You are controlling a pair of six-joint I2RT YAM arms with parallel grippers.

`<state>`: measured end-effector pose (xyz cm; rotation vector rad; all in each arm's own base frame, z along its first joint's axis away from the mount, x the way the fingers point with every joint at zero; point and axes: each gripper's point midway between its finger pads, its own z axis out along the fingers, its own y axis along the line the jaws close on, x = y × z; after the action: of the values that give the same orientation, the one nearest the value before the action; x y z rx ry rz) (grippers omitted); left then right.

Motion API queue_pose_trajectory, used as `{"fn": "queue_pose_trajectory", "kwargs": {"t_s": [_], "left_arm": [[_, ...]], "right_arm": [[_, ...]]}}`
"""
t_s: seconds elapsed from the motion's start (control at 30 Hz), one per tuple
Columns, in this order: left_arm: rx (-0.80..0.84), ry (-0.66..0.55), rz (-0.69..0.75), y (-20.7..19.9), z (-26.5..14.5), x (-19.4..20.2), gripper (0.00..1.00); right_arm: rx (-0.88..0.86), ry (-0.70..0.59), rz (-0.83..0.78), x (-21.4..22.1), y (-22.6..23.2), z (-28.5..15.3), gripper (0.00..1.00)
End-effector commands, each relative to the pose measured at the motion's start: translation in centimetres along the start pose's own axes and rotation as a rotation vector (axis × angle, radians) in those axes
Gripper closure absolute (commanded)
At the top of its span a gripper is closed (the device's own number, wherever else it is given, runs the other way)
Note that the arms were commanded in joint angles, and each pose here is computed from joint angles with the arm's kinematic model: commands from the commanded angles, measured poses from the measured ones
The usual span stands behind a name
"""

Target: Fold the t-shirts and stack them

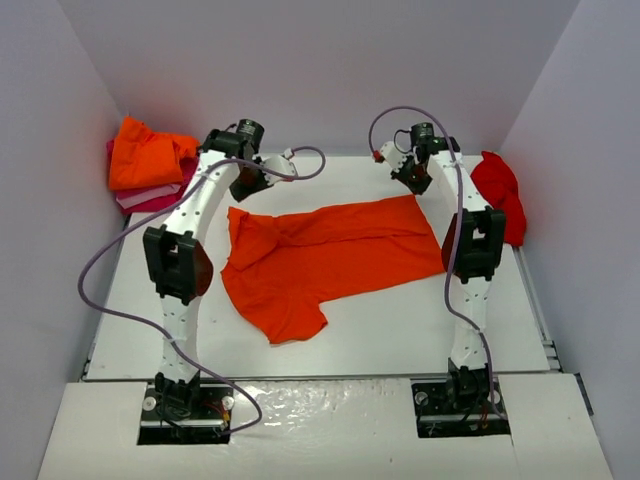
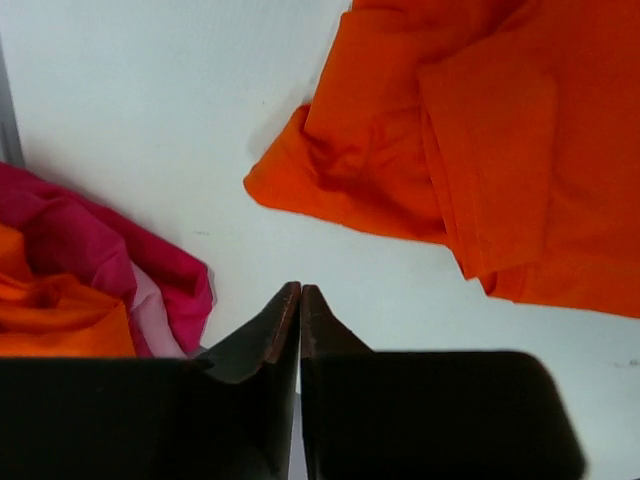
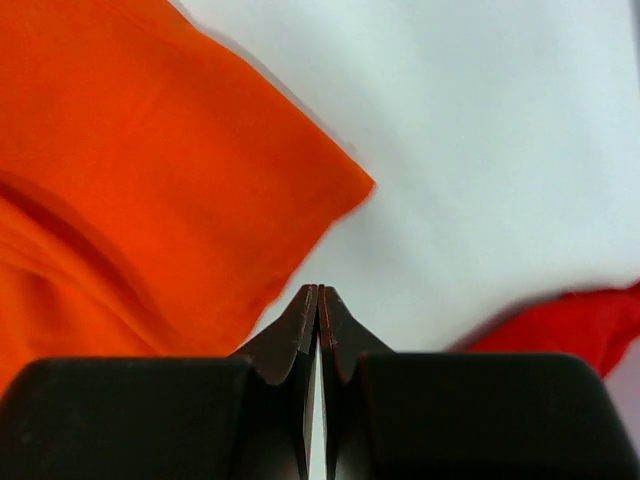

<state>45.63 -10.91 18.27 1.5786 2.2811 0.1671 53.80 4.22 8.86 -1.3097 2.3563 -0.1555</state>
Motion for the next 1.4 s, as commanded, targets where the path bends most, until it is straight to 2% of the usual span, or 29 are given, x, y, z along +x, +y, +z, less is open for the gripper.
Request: {"fn": "queue_pose_trajectory", "kwargs": {"t_s": [0.0,0.3,0.5,0.6,0.8,1.1,1.37], "left_arm": [[-0.119,-0.092,-0.047,3.4,0.3,-2.0,1.00],[-0.065,-0.084,-0.108,3.8,5.4,-1.6,1.00],[0.007,-0.030,-0.150,3.1,10.2,-0.1,1.00],[0.053,-0.006,-0.201,2.7,11.8,1.2,1.00],[0.194,0.092,-0.301,0.4,14.5,6.5,1.00],[0.096,0.136,-0.489,4.0,15.3,13.5,1.00],[-0.083,0.092,-0.529,8.7,14.7,12.8,1.00]], "right_arm": [[-0.020,-0.008,0.010,-2.4,2.0,1.1,1.00],[-0.043,-0.031,0.084,-3.0,2.9,4.9,1.00],[0.002,0.029,0.126,-1.9,2.3,7.8,1.00],[0.034,0.091,0.139,-0.5,2.1,8.6,1.00],[0.059,0.181,0.154,2.7,1.8,8.8,1.00],[0.144,0.292,0.187,6.1,0.1,9.0,1.00],[0.218,0.336,0.195,7.2,-0.9,10.6,1.00]]}}
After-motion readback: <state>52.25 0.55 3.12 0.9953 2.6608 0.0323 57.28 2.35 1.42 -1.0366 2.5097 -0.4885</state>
